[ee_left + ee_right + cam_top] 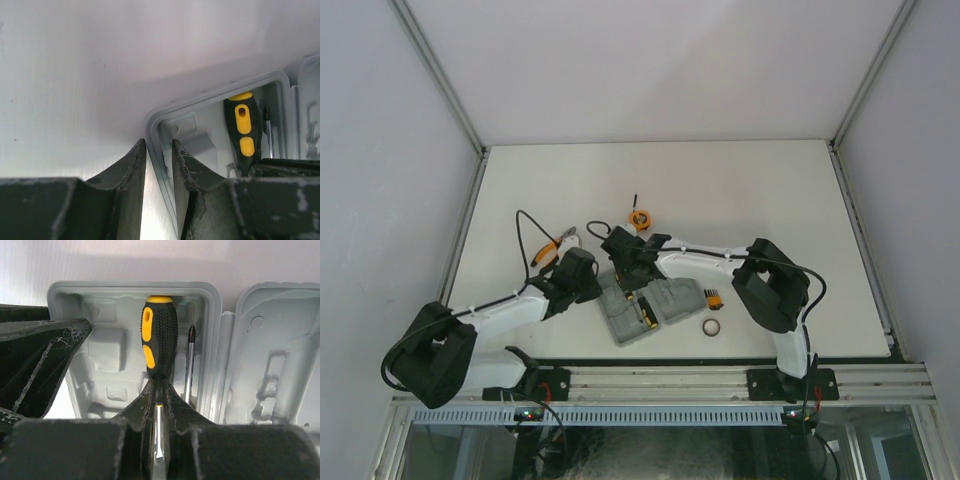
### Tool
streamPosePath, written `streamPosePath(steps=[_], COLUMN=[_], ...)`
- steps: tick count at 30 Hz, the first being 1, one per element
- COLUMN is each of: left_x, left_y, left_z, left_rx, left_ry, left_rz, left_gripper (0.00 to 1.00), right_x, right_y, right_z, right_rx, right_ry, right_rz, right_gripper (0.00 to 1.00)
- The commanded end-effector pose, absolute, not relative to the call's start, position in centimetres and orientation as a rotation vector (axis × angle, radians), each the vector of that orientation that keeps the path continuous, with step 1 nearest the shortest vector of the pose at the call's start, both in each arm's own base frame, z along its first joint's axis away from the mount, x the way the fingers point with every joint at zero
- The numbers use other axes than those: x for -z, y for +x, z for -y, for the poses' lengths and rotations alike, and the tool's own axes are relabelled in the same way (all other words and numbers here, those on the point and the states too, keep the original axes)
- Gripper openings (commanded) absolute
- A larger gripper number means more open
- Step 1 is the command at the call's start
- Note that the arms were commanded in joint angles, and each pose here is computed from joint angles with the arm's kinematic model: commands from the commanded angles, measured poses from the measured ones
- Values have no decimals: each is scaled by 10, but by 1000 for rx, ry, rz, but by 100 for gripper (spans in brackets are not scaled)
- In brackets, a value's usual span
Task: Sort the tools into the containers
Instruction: Adjust the screwdriver in the storage box.
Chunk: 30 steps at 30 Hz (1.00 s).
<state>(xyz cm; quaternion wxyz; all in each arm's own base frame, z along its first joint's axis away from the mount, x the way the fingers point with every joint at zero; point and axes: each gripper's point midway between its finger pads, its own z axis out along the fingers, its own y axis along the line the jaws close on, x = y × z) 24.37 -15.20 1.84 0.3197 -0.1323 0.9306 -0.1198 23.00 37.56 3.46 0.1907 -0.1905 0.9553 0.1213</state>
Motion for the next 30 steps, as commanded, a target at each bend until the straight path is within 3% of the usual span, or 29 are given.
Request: streamPosePath(steps=[1,13,30], left_x=[-41,-66,-104], left_y=[247,253,268], left_z=[163,141,176], left_rx=[394,301,403], left_ry=[-359,-388,-310], left_rz=[-2437,-2388,-2347], left_gripper=[33,47,46], right_x=[-41,-97,-130], right_y=[216,245,227], right_z=[-380,-389,-354], right_rx=[-441,-539,-593], right_ry=[-582,-514,-409], right_rz=[-2757,-2560,-2372], right_gripper=[5,19,18])
